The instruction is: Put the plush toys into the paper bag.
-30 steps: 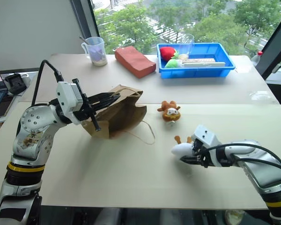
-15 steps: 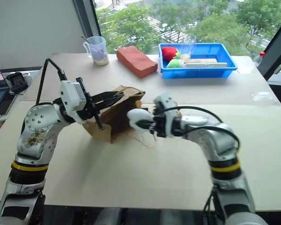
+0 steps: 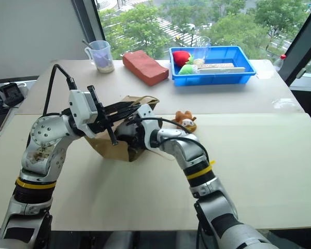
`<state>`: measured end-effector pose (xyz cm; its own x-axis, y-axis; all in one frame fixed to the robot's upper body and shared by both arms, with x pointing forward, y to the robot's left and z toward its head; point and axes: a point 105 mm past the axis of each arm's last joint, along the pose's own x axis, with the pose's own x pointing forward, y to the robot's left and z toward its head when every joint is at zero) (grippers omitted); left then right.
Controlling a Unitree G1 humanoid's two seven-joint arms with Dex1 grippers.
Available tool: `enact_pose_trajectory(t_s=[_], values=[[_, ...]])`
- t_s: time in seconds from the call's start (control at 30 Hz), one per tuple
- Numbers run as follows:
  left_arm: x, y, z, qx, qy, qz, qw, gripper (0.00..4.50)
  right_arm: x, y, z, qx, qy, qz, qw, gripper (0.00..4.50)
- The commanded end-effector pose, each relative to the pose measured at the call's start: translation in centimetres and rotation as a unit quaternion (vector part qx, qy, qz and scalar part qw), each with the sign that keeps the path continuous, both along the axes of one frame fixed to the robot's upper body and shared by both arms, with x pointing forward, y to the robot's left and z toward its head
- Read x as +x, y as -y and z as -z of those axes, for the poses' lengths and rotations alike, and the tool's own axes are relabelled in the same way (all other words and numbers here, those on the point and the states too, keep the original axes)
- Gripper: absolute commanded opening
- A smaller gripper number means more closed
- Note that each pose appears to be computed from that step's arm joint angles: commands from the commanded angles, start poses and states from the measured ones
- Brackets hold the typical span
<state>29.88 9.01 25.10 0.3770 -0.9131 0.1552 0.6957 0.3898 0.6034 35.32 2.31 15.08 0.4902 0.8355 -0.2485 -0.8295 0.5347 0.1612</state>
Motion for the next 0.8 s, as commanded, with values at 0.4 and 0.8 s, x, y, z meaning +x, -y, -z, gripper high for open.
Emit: enact_pose_trajectory(t_s=[0.4, 0.8], values=[[-0.7, -0.5, -0.8, -0.01, 0.023, -0.004, 1.0, 0.0, 0.9, 10.0, -3.6, -0.033, 0.147, 0.113, 0.982, 4.47], [-0.4, -0.8, -1.1, -0.004, 0.029, -0.012, 1.0, 0.0, 5.1, 16.0, 1.3, -0.107, 0.084, 0.236, 0.962, 4.47]])
